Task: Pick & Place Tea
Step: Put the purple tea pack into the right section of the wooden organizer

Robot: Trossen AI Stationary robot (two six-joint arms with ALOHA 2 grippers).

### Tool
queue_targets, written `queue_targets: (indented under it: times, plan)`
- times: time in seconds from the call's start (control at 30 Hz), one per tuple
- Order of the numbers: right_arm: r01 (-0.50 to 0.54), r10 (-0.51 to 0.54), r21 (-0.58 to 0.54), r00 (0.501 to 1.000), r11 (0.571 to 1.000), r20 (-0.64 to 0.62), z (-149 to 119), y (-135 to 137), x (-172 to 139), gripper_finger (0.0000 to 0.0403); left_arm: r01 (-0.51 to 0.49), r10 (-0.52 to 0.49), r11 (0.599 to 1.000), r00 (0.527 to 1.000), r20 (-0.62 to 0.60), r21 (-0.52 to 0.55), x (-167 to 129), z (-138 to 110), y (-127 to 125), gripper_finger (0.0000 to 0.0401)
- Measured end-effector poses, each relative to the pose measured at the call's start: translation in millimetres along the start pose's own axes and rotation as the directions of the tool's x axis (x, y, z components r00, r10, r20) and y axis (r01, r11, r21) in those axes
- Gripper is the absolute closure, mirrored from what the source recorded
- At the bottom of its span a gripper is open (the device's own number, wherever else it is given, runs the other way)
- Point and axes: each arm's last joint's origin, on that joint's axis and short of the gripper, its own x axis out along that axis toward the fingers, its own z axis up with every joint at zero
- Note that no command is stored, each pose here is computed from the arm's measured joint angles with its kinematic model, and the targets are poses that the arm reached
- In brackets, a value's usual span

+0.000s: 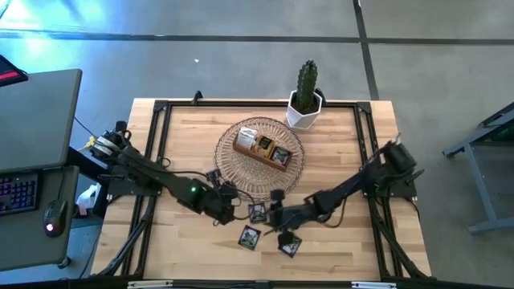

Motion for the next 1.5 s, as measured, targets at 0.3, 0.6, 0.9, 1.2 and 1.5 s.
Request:
queue_targets:
  times: [0.3, 0.6, 0.9, 1.2, 1.5]
  plan:
    - [-0.074, 0.032, -0.13, 0.954, 0.989, -0.297, 13, 12, 12, 0.0266, 0.098, -0.091, 0.989, 0.994, 0.062, -0.108, 48, -4, 2, 0.0401]
    - [-0.041, -0.03, -0.193, 0.936, 0.98, -0.352, -5, 2, 32, 0.022, 0.18, -0.176, 0.975, 0.983, 0.046, -0.128, 81, 3, 4, 0.0401]
    - [-0.018, -0.081, -0.283, 0.939, 0.959, -0.333, -6, 1, 35, 0.0213, 0.236, -0.241, 0.962, 0.97, -0.026, -0.137, 96, -6, -5, 0.0401]
    - [0.018, -0.119, -0.289, 0.935, 0.957, -0.334, -6, -13, 39, 0.0212, 0.256, -0.262, 0.956, 0.965, -0.023, -0.142, 96, -6, -6, 0.0401]
    - [0.03, -0.152, -0.356, 0.935, 0.934, -0.321, -5, -23, 42, 0.022, 0.277, -0.284, 0.95, 0.959, -0.028, -0.146, 101, -7, -10, 0.0401]
